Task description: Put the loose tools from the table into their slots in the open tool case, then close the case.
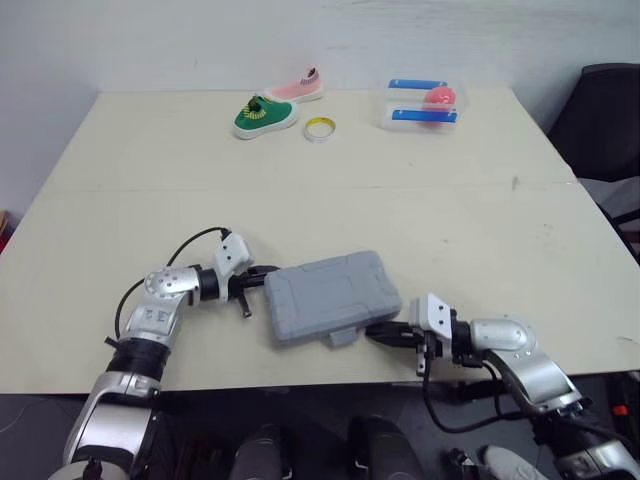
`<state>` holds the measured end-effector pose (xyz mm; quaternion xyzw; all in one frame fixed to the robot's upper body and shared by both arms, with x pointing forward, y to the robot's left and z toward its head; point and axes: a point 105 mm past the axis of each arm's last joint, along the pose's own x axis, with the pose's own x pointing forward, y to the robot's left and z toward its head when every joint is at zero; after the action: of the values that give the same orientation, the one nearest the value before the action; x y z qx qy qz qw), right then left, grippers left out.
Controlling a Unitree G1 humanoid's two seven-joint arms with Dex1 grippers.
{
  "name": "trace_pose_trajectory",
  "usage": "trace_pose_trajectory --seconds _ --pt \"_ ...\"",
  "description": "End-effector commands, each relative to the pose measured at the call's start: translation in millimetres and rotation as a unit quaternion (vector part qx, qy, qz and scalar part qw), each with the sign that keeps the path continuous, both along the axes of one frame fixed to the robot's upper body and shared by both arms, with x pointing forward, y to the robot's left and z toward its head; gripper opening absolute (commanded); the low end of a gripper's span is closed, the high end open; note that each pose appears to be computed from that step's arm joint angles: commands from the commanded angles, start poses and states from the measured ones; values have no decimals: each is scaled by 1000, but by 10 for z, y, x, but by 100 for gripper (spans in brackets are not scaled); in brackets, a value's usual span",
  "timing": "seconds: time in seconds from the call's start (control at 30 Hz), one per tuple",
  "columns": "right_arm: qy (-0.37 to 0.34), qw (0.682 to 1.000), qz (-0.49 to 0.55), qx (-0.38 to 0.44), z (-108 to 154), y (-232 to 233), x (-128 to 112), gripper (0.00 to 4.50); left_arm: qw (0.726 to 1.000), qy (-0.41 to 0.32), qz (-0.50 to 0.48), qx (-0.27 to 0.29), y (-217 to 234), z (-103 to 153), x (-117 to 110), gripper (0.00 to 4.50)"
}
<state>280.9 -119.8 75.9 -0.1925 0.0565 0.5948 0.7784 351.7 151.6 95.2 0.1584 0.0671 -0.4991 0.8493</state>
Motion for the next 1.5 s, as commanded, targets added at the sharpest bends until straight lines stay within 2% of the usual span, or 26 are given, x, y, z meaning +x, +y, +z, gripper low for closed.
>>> trace_pose_trajectory --seconds 0.03,0.33,0.43,0.5,0.57,0.63,0.73,0.83,0.97,1.1,1.17,1.27,1.5 --pt "-19 998 -55 -24 32 -85 319 6 999 -27 -7 -17 -21 169 -174 0" --pt "-46 994 -98 -17 124 -106 756 6 996 -25 67 -51 23 151 -426 0" --pt "-51 994 -90 -29 119 -151 734 6 993 -32 115 -25 228 115 -381 0" --pt "-55 994 -91 -35 141 -244 677 6 988 -56 136 -44 337 300 -308 0" --pt "-71 993 -91 -39 213 -360 588 6 990 -94 92 -57 223 552 -311 0" --pt "-76 992 -91 -42 240 -390 549 6 990 -106 72 -58 169 620 -327 0" --pt "-82 993 -84 14 434 -345 372 6 991 -99 -52 -71 -355 791 -408 0" --pt "-89 993 -80 23 483 -274 271 6 988 -91 -104 -65 -733 809 -351 0" --pt "-91 993 -69 22 483 -156 214 6 990 -68 -120 -21 -1021 654 -210 0" --pt "-94 993 -75 21 468 -54 259 6 990 -63 -121 23 -1293 586 -8 0" --pt "-94 992 -78 16 432 -28 295 6 990 -35 -116 76 -1276 404 35 0" --pt "-91 992 -86 14 376 20 347 6 983 2 -130 130 -1229 165 -31 0" --pt "-75 993 -86 18 282 121 364 6 980 52 -122 145 -1075 20 -148 0"
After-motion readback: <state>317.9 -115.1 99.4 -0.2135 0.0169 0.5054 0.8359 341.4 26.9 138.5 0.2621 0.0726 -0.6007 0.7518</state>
